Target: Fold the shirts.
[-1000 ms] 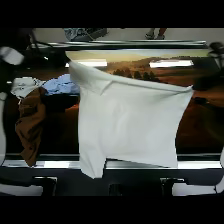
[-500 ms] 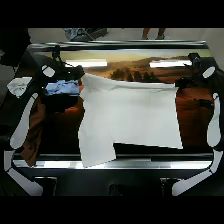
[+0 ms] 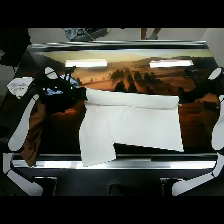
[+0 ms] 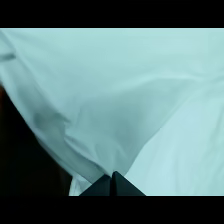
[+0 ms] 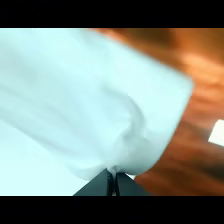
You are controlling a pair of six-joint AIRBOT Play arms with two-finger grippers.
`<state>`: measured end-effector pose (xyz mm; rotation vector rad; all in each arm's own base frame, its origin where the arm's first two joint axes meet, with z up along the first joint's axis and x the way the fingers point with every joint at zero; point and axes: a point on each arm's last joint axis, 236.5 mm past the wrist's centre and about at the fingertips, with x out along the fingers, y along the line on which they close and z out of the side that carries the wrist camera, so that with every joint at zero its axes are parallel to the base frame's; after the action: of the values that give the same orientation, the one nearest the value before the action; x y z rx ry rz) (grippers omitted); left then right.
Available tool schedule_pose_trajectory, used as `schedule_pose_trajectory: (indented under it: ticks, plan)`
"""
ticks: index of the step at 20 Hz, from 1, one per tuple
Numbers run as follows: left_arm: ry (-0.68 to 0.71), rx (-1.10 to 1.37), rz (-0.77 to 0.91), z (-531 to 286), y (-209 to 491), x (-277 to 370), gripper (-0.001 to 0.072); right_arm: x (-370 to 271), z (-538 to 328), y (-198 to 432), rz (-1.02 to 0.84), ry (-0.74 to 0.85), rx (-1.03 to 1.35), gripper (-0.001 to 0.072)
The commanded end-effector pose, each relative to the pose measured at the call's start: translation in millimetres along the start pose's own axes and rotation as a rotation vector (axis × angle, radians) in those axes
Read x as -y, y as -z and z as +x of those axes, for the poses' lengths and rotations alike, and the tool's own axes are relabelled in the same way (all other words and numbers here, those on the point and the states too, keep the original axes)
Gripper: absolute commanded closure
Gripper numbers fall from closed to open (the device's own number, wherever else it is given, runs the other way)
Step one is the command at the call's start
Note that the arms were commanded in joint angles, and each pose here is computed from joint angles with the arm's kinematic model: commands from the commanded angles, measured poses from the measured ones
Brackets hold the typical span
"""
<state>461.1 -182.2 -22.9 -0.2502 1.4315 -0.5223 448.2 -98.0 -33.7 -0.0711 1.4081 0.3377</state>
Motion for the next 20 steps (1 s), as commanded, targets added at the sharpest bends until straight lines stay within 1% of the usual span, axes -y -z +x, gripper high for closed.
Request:
schedule_pose_trajectory:
  ticks: [1, 2, 3, 4, 6, 8, 10, 12, 15, 16, 17, 20]
  plan:
    - [-0.026, -0.185, -0.045, 20, 46, -12, 0.0624, -19, 13, 34, 0.026, -0.089, -0.12, 0.064]
    - [-0.017, -0.181, -0.052, 19, 45, -12, 0.043, -20, 7, 33, 0.027, -0.094, -0.11, 0.0472]
    - [-0.009, -0.165, -0.073, 11, 41, -12, 0.0253, -20, -6, 33, 0.028, -0.091, -0.101, 0.0271]
    - [-0.002, -0.149, -0.081, 0, 38, -14, 0.0226, -18, -21, 32, 0.034, -0.084, -0.075, 0.02]
    - [-0.003, -0.131, -0.094, -28, 39, -21, 0.0226, -6, -57, 49, 0.08, -0.061, -0.045, 0.0199]
    - [-0.003, -0.146, -0.123, -45, 52, -30, 0.0229, 6, -81, 89, 0.179, -0.092, -0.082, 0.0199]
    - [0.005, -0.199, -0.139, -39, 82, -33, 0.023, 15, -83, 124, 0.273, -0.101, -0.091, 0.0199]
    - [0.015, -0.276, -0.145, -19, 130, -33, 0.023, 10, -65, 156, 0.331, -0.128, -0.11, 0.0199]
    - [0.001, -0.298, -0.188, 15, 198, -42, 0.0232, -6, -32, 178, 0.348, -0.16, -0.133, 0.0199]
    - [0.014, -0.306, -0.215, 23, 216, -41, 0.0233, -9, -24, 179, 0.343, -0.17, -0.129, 0.0199]
    - [0.056, -0.308, -0.217, 31, 230, -34, 0.0233, -9, -20, 181, 0.346, -0.168, -0.13, 0.0199]
    - [0.14, -0.264, -0.255, 48, 235, -19, 0.0233, -8, -16, 182, 0.333, -0.166, -0.127, 0.0199]
